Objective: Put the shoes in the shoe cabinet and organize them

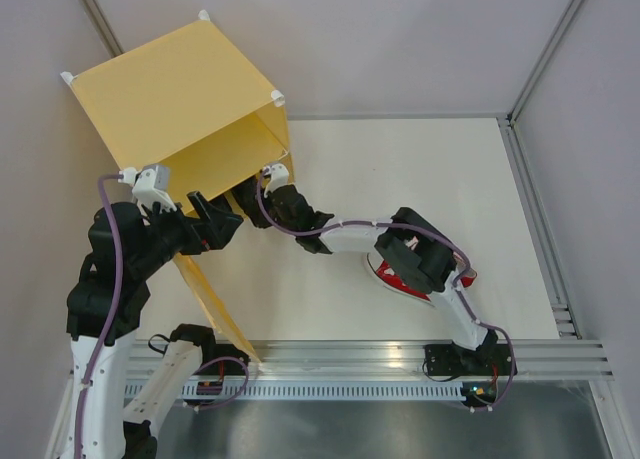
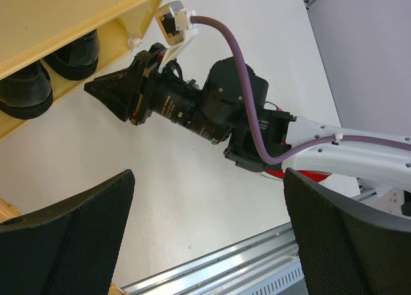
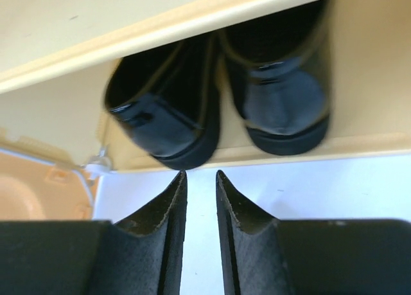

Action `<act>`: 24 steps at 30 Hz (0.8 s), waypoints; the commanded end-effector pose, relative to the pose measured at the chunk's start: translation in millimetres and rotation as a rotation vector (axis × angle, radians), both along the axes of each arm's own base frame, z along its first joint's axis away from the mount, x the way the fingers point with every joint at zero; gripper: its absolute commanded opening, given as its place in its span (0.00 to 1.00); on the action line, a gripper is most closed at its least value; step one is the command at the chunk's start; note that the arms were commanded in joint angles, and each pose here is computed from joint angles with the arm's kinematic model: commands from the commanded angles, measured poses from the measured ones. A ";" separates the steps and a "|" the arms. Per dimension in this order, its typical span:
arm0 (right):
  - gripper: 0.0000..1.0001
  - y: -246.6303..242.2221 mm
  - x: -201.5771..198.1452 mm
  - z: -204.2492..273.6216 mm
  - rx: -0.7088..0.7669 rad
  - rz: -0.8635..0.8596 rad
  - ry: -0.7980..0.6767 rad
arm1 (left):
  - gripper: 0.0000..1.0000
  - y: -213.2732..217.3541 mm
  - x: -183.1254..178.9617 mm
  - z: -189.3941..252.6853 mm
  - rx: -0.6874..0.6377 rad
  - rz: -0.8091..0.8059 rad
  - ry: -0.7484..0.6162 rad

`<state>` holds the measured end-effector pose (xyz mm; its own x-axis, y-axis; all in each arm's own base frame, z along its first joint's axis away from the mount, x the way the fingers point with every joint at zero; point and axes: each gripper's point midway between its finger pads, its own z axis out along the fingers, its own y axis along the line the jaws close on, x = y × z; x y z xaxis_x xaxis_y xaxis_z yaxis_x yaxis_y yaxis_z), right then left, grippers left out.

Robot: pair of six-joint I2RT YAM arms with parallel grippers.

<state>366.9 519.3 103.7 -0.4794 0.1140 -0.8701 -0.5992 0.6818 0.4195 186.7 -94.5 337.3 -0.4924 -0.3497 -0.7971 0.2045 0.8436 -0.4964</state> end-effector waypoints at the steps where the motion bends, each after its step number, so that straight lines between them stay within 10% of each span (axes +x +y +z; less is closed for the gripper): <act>1: 0.29 31.4 -10.5 13.7 0.096 0.044 -0.024 | 1.00 9.6 -6.5 -6.0 0.039 0.037 0.036; 24: 0.27 75.6 -17.0 -35.6 0.123 0.087 0.015 | 1.00 7.6 -9.6 -10.5 0.031 0.026 0.049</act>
<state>346.3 579.6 44.1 -0.5315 0.1117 -0.8397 -0.6245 0.6181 0.4775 186.1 -94.6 336.8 -0.4973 -0.3488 -0.7944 0.2026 0.8436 -0.4973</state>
